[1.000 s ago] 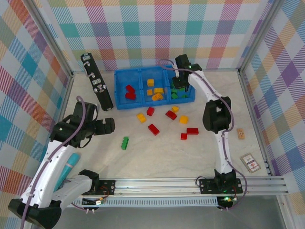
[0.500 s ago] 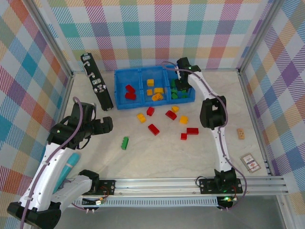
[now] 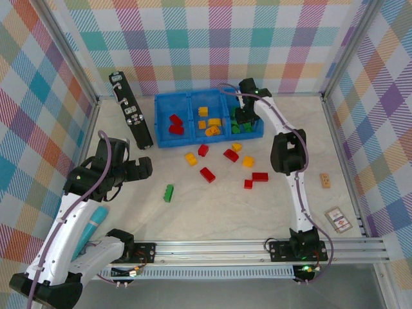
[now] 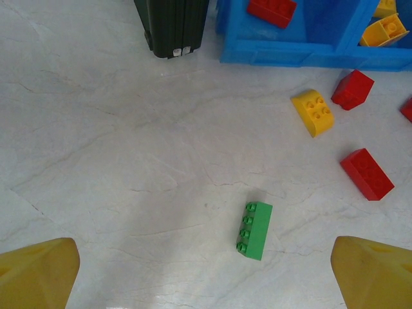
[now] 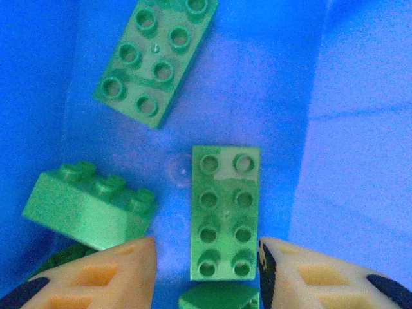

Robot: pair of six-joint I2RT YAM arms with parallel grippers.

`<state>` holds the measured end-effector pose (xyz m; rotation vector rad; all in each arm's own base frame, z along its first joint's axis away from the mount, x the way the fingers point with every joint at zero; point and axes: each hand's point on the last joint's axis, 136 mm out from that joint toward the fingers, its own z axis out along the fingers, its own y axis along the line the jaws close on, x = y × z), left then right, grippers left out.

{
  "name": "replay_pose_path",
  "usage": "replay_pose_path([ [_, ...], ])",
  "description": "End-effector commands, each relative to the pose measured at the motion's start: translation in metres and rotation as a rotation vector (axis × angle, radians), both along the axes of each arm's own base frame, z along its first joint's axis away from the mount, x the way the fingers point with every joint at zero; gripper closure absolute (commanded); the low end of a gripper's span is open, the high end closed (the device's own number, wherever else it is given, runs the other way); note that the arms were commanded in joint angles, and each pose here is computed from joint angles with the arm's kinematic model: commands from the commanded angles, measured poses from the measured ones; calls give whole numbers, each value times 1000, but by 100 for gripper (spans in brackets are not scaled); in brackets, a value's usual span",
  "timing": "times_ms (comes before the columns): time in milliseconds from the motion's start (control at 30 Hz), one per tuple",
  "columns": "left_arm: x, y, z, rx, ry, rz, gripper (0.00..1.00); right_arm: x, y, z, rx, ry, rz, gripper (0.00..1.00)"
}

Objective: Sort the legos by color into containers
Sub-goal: Place the lego in the container, then pick up the lego from the bottom-center of the table.

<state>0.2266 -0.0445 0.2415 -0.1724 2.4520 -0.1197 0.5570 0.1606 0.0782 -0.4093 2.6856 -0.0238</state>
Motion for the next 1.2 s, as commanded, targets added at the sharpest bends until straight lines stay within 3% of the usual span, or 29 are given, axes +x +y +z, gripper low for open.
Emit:
replay_pose_path([
  [0, 1, -1, 18, -19, -71, -7, 0, -13, 6, 67, 76, -75, -5, 54],
  [233, 5, -6, 31, -47, -145, -28, 0, -51, 15, 113, 114, -99, -27, 52],
  [433, 0, -2, 52, -35, -212, -42, 0, -111, 49, 130, 162, -95, -102, 49],
  [800, -29, 5, 83, -3, -307, -112, 0, -251, 199, 95, 323, 15, -178, 39],
  [1000, -50, 3, 96, -10, -350, -169, 0, -303, 267, 55, 361, 126, -186, 37],
  [1167, -62, -1, 94, -38, -368, -203, 0, -320, 298, 30, 324, 181, -173, 36],
])
